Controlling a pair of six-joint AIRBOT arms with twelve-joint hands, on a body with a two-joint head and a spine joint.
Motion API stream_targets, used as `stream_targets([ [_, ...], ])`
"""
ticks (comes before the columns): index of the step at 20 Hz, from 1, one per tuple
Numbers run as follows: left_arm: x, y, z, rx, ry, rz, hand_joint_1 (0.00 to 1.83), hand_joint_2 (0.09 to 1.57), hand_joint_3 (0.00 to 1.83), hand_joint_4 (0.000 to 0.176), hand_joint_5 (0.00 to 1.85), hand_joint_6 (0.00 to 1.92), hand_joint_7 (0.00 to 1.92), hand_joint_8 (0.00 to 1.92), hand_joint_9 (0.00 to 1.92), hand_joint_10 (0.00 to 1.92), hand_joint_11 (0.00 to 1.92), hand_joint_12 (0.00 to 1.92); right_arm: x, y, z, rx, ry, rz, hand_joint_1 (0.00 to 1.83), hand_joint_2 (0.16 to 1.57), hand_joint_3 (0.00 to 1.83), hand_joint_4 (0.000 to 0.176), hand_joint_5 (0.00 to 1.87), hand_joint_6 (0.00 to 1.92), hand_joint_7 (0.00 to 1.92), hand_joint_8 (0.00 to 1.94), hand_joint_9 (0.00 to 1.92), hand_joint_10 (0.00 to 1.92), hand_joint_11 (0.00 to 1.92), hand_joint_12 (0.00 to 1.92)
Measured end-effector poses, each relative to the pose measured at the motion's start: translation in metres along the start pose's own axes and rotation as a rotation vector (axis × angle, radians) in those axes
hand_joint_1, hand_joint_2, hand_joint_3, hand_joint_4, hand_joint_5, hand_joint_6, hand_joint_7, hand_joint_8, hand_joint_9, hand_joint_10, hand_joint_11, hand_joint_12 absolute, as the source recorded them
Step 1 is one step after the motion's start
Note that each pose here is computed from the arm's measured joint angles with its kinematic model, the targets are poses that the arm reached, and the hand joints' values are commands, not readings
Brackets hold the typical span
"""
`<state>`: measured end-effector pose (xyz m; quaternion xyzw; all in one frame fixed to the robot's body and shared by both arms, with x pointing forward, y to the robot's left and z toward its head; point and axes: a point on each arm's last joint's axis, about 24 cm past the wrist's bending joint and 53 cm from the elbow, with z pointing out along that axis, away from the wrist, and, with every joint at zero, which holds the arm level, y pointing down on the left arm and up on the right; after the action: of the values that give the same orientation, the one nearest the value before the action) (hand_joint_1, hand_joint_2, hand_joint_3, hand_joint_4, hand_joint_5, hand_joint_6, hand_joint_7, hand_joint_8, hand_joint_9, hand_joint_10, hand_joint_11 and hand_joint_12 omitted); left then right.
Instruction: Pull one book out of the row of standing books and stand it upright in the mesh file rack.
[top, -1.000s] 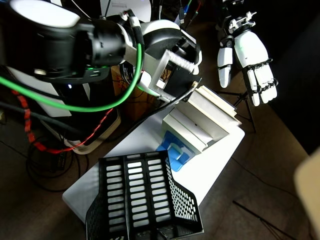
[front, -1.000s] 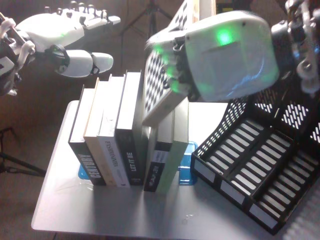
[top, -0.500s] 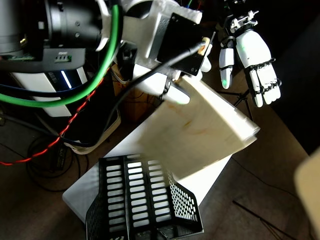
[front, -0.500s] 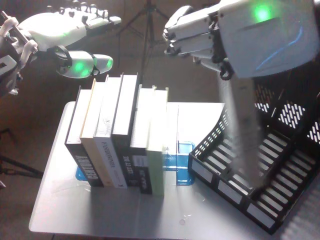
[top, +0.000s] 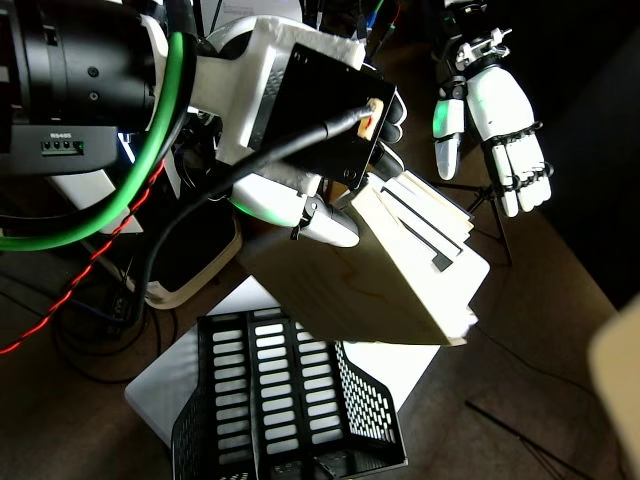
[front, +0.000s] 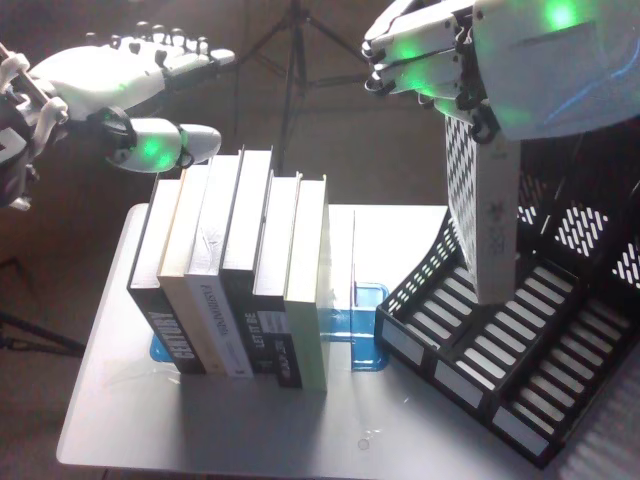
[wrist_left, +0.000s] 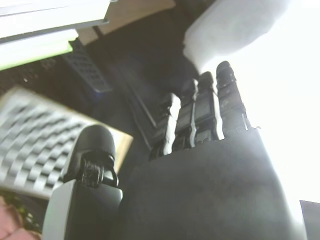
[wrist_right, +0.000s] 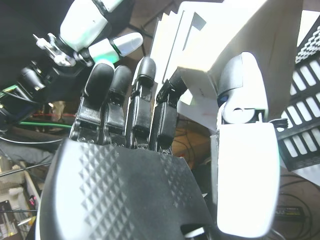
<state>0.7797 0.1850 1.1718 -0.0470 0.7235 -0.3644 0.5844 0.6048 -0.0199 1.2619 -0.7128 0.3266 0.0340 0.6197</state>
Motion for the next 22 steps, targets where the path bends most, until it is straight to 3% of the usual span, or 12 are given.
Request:
stream_targets([
  [1,-0.001,0.001,-0.001,-0.003,-0.002,-0.002,0.08,1.39,0.00,0.078,0.02,0.00,0.00,0.00,0.00,0.00,0.00,0.00,0.002,0.002,0.000,-0.004,0.004,0.005,1.20,1.18,0.00,0.000,0.93,1.02,0.78,1.38,0.50,1.58,0.18,1.92],
  [2,-0.001,0.002,-0.001,-0.007,-0.004,-0.007,0.08,1.39,0.00,0.081,0.02,0.00,0.00,0.00,0.00,0.00,0.00,0.00,0.005,0.003,-0.001,-0.003,0.012,0.012,1.19,1.18,0.00,0.000,0.92,1.07,0.81,1.33,0.57,1.51,0.20,1.92],
  [3,-0.002,0.002,-0.001,-0.006,-0.007,-0.013,0.07,1.39,0.00,0.085,0.03,0.00,0.00,0.00,0.00,0.00,0.00,0.00,0.009,0.005,-0.002,-0.004,0.021,0.017,1.20,1.19,0.00,0.000,0.92,1.19,0.73,1.30,0.40,1.36,0.04,1.92],
  [8,0.003,0.012,-0.009,-0.024,-0.005,-0.035,0.09,1.39,0.00,0.065,0.03,0.00,0.00,0.00,0.00,0.00,0.00,0.00,0.027,0.006,-0.003,0.014,0.068,0.039,1.18,1.20,0.00,0.000,0.86,1.31,0.78,1.22,0.55,1.23,0.14,1.89],
  [12,0.002,0.016,-0.012,-0.026,-0.016,-0.044,0.12,1.40,0.00,0.068,0.03,0.00,0.00,0.00,0.00,0.00,0.00,0.00,0.041,0.008,0.002,0.040,0.082,0.145,1.23,1.18,0.00,0.000,0.82,1.05,0.91,1.38,0.88,1.59,0.60,1.92],
  [13,0.004,0.017,-0.013,-0.029,-0.011,-0.044,0.14,1.39,0.00,0.069,0.04,0.00,0.00,0.00,0.00,0.00,0.00,0.00,0.043,0.009,0.004,0.043,0.087,0.159,1.15,1.19,0.00,0.000,0.84,1.18,1.04,1.52,1.05,1.75,0.88,1.92],
  [15,0.005,0.019,-0.014,-0.035,-0.011,-0.054,0.13,1.39,0.00,0.074,0.04,0.00,0.00,0.00,0.00,0.00,0.00,0.00,0.052,0.011,0.007,0.052,0.101,0.197,1.13,1.21,0.01,0.000,0.79,1.24,0.99,1.69,1.11,1.88,1.06,1.92],
  [16,0.004,0.020,-0.014,-0.038,-0.013,-0.058,0.13,1.39,0.00,0.074,0.04,0.00,0.00,0.00,0.00,0.00,0.00,0.00,0.054,0.010,0.008,0.062,0.101,0.219,1.13,1.21,0.01,0.000,0.79,1.24,0.99,1.69,1.11,1.88,1.06,1.92],
  [17,0.004,0.021,-0.016,-0.038,-0.016,-0.061,0.14,1.39,0.00,0.063,0.04,0.00,0.00,0.00,0.00,0.00,0.00,0.00,0.060,0.009,0.012,0.074,0.105,0.259,1.19,1.23,0.00,0.000,0.77,1.10,0.83,1.63,0.91,1.83,0.86,1.92],
  [18,0.004,0.022,-0.017,-0.039,-0.016,-0.060,0.15,1.39,0.00,0.059,0.05,0.01,0.00,0.00,0.00,0.00,0.00,0.00,0.065,0.009,0.015,0.084,0.111,0.288,1.21,1.23,0.00,0.000,0.79,1.06,0.82,1.56,0.86,1.73,0.78,1.92],
  [19,0.005,0.024,-0.018,-0.044,-0.016,-0.066,0.18,1.38,0.00,0.076,0.05,0.00,0.00,0.00,0.00,0.00,0.00,0.00,0.073,0.011,0.018,0.084,0.130,0.290,1.19,1.22,0.00,0.000,0.80,1.13,0.80,1.47,0.72,1.55,0.53,1.92],
  [22,0.006,0.026,-0.019,-0.050,-0.012,-0.065,0.18,1.38,0.00,0.081,0.05,0.00,0.00,0.00,0.00,0.00,0.00,0.00,0.082,0.013,0.023,0.090,0.155,0.294,1.17,1.22,0.00,0.000,0.82,1.19,0.78,1.39,0.66,1.42,0.39,1.90],
])
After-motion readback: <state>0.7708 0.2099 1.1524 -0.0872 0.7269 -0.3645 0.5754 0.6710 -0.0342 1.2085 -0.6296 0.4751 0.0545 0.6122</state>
